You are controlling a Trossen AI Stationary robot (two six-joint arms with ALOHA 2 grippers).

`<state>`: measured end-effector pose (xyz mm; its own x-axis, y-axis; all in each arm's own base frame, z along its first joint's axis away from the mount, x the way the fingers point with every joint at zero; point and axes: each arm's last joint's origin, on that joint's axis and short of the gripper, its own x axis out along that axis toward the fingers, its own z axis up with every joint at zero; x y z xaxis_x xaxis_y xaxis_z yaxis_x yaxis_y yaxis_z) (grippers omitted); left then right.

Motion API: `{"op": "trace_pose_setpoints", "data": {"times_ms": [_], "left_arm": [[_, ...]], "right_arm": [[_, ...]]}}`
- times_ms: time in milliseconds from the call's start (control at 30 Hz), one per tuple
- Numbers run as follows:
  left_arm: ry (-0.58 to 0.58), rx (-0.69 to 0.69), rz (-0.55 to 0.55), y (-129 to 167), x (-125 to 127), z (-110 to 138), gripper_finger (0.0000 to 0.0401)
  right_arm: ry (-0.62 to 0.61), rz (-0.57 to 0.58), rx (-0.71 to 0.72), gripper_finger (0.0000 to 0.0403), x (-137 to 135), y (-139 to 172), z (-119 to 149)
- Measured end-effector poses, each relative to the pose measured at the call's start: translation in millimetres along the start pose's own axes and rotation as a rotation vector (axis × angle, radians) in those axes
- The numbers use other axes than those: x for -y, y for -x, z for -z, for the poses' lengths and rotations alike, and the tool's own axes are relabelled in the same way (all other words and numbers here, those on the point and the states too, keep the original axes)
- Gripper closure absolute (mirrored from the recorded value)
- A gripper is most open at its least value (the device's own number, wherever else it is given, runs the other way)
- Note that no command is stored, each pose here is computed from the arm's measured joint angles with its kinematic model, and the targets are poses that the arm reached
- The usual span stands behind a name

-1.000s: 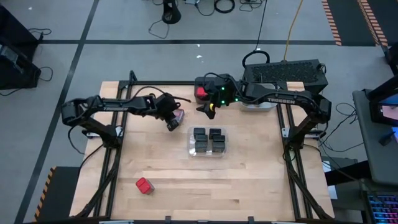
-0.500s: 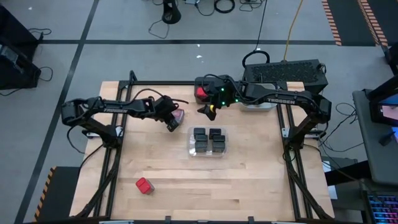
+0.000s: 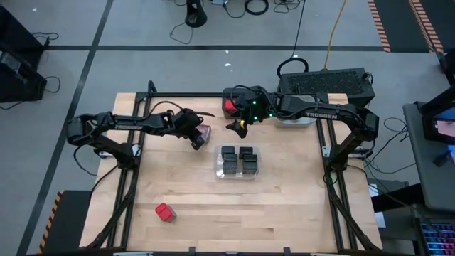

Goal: Sort spices by type
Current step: Put the red seasoning can into the black bin

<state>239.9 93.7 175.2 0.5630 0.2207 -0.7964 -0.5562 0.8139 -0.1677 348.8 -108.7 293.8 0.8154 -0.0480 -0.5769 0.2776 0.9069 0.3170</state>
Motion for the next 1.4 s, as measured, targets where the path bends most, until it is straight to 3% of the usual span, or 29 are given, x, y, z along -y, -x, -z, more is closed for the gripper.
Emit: {"op": "trace_pose_setpoints", "data": {"times_ms": [333, 767, 1133, 1400], "left_arm": [[-0.008, 0.017, 0.061, 7.0, 12.1, 0.5, 0.0397], [-0.003, -0.039, 0.012, -11.6, 15.7, 7.5, 0.0397], [-0.057, -0.001, -0.107, -9.8, 26.7, 12.4, 0.0397], [-0.068, 0.05, -0.085, 0.8, 32.6, 9.9, 0.0397]], "right_arm": [[0.017, 0.002, -0.007, 0.0101, 0.2, 0.0, 0.7], [0.021, 0.002, -0.009, 0.0101, 0.2, 0.0, 0.9], [0.024, 0.002, -0.009, 0.0101, 0.2, 0.1, 0.8], [0.044, 0.002, -0.008, 0.0101, 0.2, 0.1, 0.8]]}}
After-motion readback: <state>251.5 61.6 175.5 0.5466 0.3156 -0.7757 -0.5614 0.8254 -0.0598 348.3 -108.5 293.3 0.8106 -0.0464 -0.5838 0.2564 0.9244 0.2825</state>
